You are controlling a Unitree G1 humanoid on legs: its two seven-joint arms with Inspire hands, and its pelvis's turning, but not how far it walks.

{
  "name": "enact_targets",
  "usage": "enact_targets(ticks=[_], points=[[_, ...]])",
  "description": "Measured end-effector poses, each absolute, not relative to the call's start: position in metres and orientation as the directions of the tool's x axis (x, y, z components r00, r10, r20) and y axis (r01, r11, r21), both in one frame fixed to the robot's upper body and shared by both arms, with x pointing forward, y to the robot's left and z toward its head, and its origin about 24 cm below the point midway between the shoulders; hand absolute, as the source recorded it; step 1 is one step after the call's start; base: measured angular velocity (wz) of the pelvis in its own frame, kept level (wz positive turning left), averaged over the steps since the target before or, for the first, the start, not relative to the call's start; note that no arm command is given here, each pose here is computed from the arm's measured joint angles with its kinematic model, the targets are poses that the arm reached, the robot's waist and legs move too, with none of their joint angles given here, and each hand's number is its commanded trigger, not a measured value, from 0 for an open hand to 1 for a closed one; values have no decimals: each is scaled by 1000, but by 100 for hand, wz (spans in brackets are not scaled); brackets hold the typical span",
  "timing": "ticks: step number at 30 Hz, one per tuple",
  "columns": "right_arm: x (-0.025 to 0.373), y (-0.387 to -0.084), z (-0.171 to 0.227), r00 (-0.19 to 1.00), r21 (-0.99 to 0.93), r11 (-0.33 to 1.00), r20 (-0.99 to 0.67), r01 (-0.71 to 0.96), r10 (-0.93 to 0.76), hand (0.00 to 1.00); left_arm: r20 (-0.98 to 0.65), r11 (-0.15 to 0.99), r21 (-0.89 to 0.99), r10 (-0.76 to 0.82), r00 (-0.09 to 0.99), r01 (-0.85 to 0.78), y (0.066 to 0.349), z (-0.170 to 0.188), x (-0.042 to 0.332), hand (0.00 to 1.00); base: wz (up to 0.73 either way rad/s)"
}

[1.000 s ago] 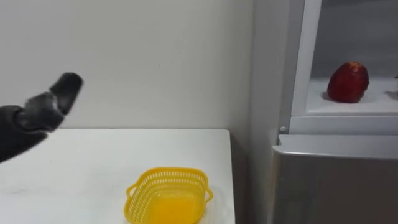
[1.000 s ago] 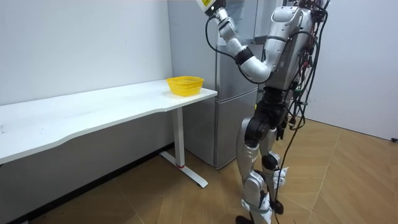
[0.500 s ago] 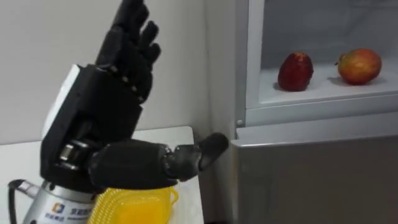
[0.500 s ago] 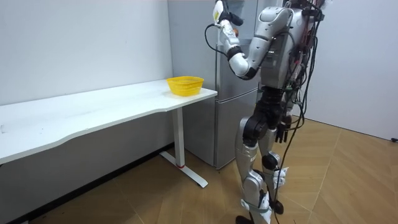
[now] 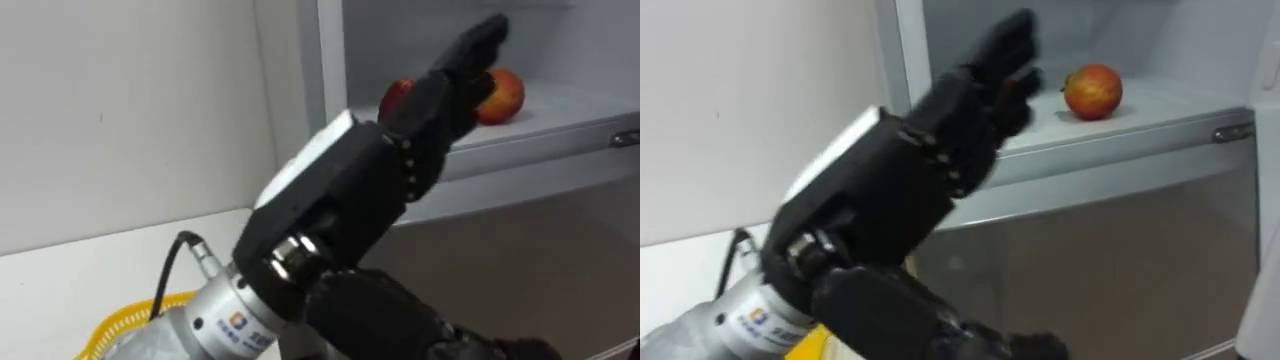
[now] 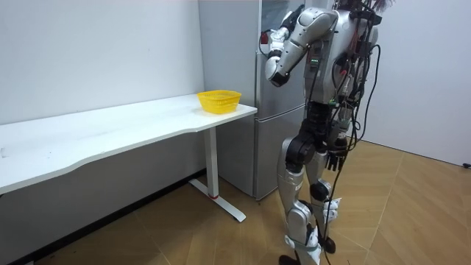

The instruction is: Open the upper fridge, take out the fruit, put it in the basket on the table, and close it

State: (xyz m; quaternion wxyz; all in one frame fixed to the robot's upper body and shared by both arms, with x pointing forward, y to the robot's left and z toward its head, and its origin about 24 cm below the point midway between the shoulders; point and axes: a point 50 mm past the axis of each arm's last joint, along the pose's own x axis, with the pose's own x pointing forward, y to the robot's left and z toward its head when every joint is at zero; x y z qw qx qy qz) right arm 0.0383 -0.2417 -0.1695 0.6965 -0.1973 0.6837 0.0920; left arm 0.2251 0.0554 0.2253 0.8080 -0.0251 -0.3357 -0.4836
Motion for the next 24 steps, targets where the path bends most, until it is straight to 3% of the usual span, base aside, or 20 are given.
enact_targets(ticks=[4, 16, 24], points=[[44, -244, -168, 55, -150, 902, -989, -405, -139, 0, 551, 436, 325, -809, 206, 839, 39, 227, 217, 0, -14], [57, -250, -165, 80, -168, 887, -986, -431, -148, 0, 542, 280, 363, -839, 43, 889, 9, 241, 208, 0, -3], [67, -249, -164, 114, -181, 886, -983, -427, -145, 0, 534, 210, 359, -845, -16, 909, -9, 246, 208, 0, -1]])
